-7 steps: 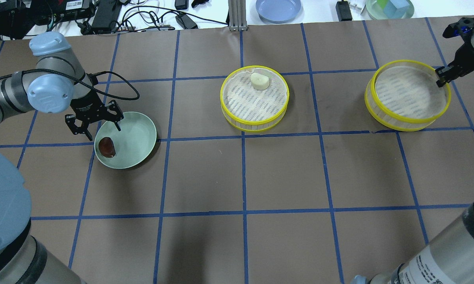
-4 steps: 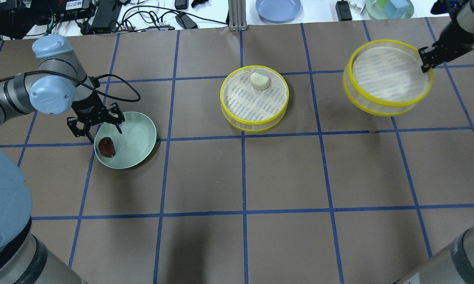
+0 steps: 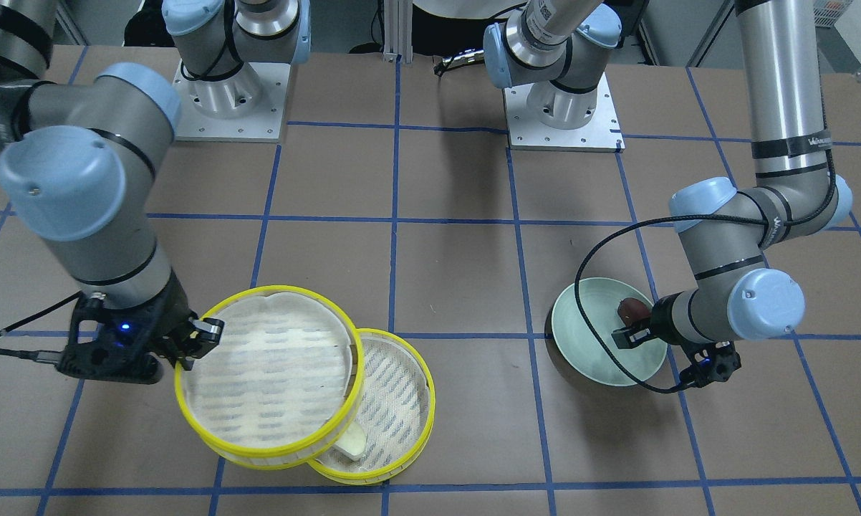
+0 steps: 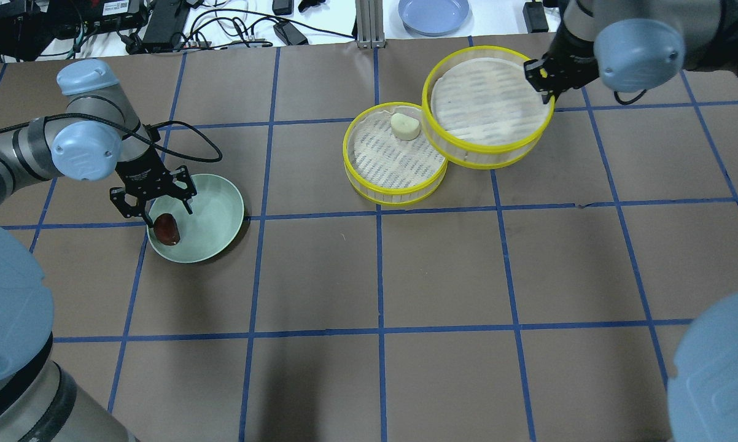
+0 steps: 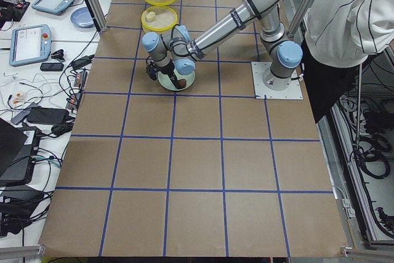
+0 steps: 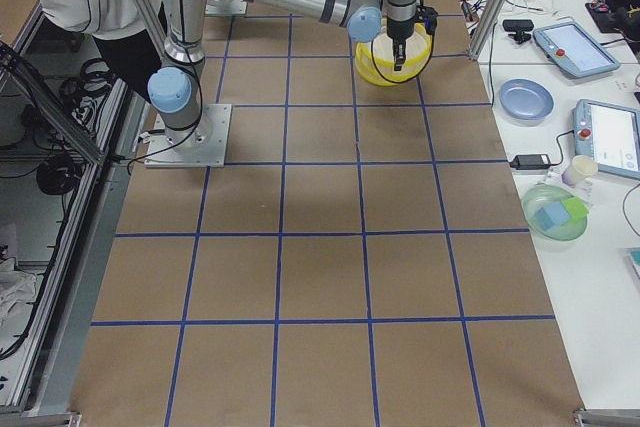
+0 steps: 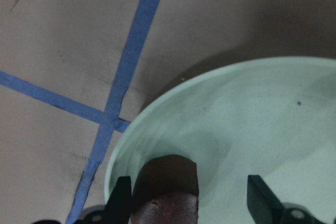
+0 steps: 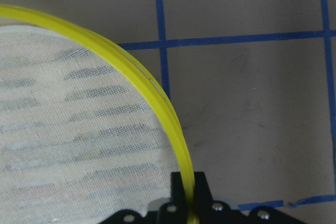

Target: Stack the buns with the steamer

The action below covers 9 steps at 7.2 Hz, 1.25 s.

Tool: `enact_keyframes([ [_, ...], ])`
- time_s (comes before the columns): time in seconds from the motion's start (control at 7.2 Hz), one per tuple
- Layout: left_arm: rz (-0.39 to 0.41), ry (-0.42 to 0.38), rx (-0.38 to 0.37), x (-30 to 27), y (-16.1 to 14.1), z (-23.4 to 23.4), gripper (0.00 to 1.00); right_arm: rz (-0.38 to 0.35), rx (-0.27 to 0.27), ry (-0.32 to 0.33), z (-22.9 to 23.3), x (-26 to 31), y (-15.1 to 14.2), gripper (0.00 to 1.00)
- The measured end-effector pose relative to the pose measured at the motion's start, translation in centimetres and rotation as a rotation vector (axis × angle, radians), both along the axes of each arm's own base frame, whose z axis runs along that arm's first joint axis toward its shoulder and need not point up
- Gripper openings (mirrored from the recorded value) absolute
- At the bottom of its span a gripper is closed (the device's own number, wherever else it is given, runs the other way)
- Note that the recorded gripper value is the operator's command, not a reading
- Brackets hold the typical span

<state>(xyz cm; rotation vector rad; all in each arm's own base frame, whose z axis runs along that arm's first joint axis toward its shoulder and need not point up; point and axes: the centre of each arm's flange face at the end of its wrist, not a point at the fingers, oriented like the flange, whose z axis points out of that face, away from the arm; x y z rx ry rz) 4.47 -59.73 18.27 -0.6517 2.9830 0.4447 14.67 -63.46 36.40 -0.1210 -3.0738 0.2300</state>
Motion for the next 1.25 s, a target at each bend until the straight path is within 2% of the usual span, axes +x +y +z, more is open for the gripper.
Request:
enact_keyframes([
  [0.14,-0.004,-0.002,-0.002,0.0,0.0,-0.1,0.00,-0.033,0.002,-0.004,-0.6,1.9,0.2,0.00],
  [0.56,0.002,-0.012,-0.024,0.2,-0.4,0.5,0.00,-0.109,-0.013,-0.016,-4.0,6.2,-0.1,0.00],
  [1.25,0.031,-0.030,-0.211,-0.4,-2.1,8.2,0.00,-0.121,0.023,-0.018,-6.8,7.4,-0.2,0.00],
])
